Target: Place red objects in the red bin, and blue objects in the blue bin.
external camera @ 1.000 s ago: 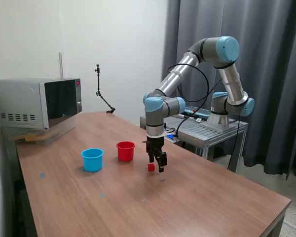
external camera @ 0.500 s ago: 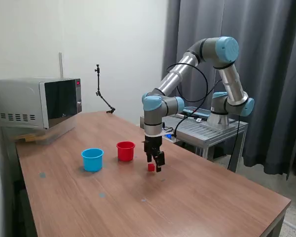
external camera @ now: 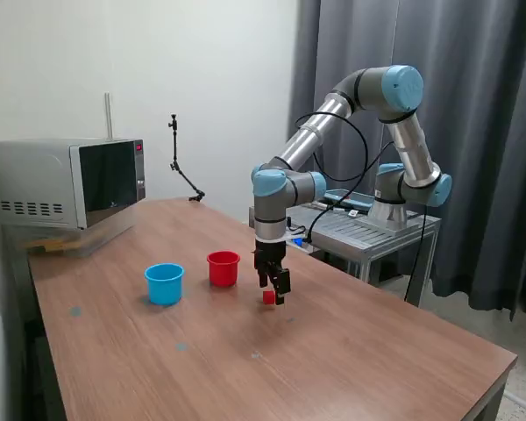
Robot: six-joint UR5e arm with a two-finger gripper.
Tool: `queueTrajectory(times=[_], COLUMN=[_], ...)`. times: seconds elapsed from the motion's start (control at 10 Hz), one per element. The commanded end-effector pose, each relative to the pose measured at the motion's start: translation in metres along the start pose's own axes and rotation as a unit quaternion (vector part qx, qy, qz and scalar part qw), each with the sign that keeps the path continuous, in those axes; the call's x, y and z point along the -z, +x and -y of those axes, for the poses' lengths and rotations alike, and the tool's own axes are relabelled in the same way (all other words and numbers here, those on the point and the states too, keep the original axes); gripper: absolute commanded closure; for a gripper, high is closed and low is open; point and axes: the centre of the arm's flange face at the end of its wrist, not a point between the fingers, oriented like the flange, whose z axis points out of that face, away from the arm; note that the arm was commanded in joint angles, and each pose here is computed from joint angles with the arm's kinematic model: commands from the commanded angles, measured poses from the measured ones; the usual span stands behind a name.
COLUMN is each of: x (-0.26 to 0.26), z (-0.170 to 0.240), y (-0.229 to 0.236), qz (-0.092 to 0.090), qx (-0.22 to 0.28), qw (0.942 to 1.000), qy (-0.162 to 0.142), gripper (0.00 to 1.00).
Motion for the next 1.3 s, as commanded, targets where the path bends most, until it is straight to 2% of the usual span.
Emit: queueTrajectory(times=[0.0, 0.3, 1.2], x=[-0.0002, 0.0004, 0.0008], z=[0.0000, -0.0002, 0.0007], y=[-0.0006, -0.0001, 0.0011], qz=[0.002, 0.005, 0.003], qx=[-0.002, -0.021, -0.030], qw=[1.0000, 0.9998, 0.9995], qy=[0.000, -0.001, -0.001], gripper=[0.00, 0.00, 0.00])
